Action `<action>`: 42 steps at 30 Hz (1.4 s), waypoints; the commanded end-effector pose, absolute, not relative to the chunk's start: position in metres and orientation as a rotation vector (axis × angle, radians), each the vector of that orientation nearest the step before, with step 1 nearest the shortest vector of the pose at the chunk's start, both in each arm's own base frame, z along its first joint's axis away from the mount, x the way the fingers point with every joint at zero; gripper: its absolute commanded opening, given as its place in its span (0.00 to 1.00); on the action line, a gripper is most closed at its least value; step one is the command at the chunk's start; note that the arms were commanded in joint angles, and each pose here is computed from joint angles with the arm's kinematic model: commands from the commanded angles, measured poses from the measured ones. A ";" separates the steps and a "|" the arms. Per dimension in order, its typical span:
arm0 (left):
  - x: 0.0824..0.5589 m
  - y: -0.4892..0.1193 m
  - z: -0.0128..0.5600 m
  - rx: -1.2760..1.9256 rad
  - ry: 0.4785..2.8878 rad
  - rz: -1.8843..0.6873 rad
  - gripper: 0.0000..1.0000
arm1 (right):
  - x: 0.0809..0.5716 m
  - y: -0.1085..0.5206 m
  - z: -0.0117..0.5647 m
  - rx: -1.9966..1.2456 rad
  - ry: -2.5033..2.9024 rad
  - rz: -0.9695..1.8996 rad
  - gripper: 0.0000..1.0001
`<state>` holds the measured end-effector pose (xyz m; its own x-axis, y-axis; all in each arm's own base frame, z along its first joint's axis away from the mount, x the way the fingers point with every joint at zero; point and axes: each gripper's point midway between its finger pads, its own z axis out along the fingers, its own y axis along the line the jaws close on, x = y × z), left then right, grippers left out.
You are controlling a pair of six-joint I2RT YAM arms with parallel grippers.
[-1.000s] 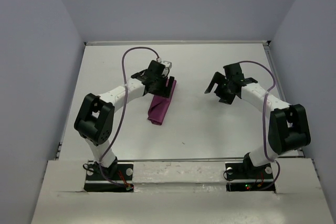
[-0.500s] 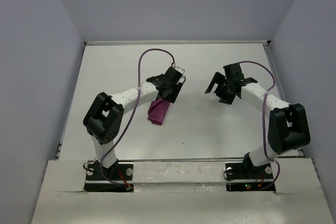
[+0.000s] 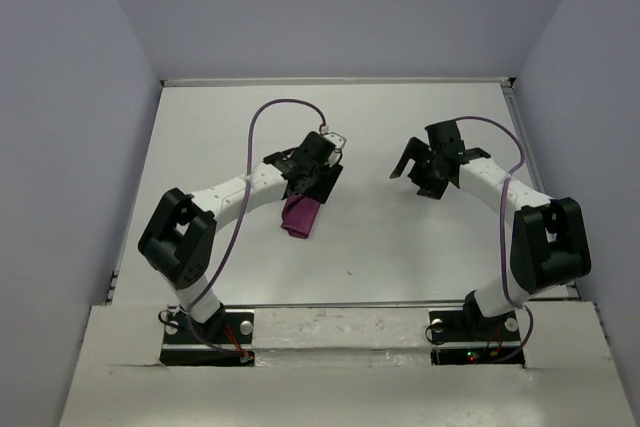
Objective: Fold the napkin, place the utensils inside, and roll it up
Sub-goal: Roll the napkin at the center of the board.
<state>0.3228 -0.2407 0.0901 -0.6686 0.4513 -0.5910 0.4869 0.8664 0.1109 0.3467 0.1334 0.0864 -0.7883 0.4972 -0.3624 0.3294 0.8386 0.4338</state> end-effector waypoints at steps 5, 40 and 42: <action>0.330 -0.252 0.093 0.701 2.364 -0.099 0.70 | 0.362 0.142 0.101 0.583 2.490 0.525 0.94; 0.358 -0.256 0.062 0.699 2.366 0.097 0.47 | 0.362 0.145 0.105 0.572 2.488 0.527 0.94; 0.359 -0.256 0.064 0.695 2.361 0.097 0.41 | 0.362 0.145 0.104 0.570 2.492 0.527 0.94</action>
<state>0.3459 -0.2485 0.0440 -0.6692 0.5171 -0.5336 0.4750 0.8499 0.2279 0.3467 0.1382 0.0874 -0.7926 0.4906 -0.3622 0.3211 0.8407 0.4360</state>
